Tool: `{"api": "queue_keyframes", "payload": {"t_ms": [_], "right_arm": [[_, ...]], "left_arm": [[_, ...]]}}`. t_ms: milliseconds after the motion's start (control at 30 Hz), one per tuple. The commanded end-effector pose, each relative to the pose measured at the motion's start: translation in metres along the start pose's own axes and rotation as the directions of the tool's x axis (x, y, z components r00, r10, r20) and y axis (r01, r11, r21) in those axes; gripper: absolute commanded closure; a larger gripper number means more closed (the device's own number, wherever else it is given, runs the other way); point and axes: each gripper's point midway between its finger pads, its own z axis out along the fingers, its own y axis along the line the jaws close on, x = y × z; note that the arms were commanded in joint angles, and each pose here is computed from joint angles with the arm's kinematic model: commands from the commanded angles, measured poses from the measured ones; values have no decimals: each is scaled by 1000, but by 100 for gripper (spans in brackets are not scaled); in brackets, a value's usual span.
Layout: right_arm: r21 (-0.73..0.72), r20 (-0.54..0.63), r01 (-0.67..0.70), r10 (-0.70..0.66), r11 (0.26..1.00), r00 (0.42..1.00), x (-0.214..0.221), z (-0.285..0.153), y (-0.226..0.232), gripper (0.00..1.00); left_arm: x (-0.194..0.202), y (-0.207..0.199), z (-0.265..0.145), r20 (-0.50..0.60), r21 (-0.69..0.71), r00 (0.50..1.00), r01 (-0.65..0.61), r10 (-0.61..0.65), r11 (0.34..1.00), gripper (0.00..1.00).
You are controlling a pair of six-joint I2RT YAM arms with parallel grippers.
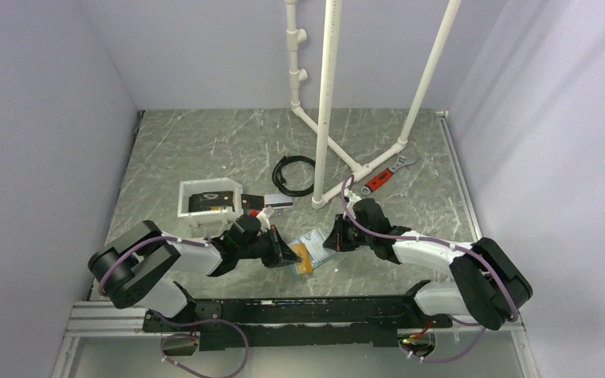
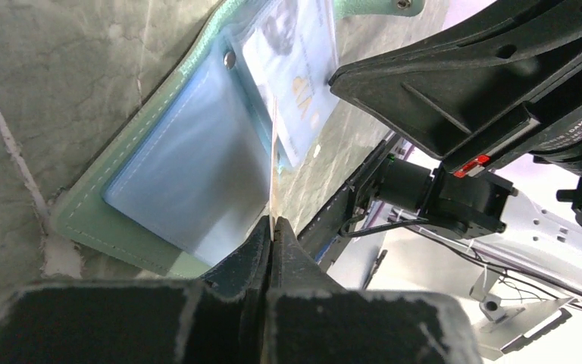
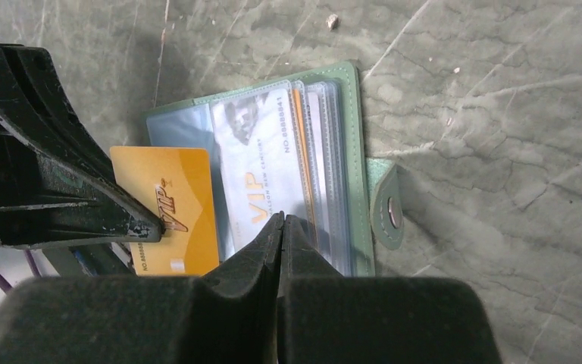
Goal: Put the credit cards into the card holder
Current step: Insert the credit card into the card holder.
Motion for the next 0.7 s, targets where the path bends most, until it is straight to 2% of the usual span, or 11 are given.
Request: {"api": "queue_keyframes", "payload": {"t_ms": [0, 300, 467, 667], "right_arm": [[35, 41, 15, -16, 999, 999, -6, 4, -9, 100], [49, 27, 13, -15, 999, 1000, -2, 6, -13, 100], [54, 33, 20, -22, 998, 999, -4, 4, -13, 100], [49, 26, 13, -14, 999, 1000, -1, 5, -13, 100]], "left_arm": [[-4, -14, 1, -3, 79, 1000, 25, -24, 997, 100], [-7, -13, 6, -28, 185, 985, 171, -169, 968, 100], [-4, -4, 13, -57, 188, 968, 252, -245, 949, 100], [-4, 12, 15, -37, 159, 948, 319, -317, 934, 100]]}}
